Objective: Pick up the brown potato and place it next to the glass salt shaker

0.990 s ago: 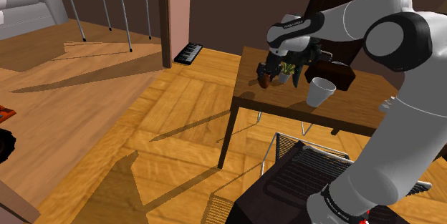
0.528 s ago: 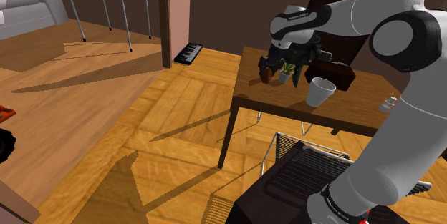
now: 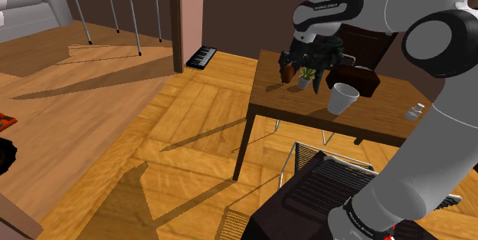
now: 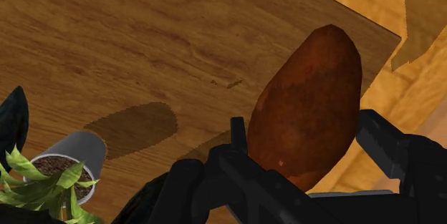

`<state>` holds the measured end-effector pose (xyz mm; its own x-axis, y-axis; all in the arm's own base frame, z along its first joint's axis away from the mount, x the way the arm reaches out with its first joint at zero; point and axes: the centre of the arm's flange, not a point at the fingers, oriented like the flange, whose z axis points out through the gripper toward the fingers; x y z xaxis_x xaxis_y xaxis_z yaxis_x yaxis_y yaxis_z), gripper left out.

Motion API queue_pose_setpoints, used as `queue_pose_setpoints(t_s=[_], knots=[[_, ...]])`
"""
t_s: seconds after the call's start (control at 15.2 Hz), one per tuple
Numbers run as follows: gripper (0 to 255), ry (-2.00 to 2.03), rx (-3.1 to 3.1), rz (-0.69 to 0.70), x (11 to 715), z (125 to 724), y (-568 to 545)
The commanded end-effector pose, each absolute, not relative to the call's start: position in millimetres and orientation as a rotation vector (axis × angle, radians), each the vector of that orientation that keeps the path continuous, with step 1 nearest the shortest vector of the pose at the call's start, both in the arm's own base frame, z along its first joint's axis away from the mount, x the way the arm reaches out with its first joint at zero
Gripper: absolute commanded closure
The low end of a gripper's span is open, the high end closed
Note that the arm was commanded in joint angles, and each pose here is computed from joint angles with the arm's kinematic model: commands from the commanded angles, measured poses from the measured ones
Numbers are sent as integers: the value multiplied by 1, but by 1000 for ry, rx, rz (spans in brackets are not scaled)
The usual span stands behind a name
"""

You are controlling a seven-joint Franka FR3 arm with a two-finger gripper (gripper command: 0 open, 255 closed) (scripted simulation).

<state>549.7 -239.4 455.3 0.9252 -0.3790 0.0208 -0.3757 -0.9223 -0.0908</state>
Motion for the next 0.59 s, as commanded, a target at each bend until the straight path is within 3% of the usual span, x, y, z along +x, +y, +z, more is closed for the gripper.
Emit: queue_pose_setpoints(t_s=[0.0, 0.53], knots=[[255, 589, -2999, -57, 549, 466, -240], [255, 589, -2999, -57, 531, 494, -259]])
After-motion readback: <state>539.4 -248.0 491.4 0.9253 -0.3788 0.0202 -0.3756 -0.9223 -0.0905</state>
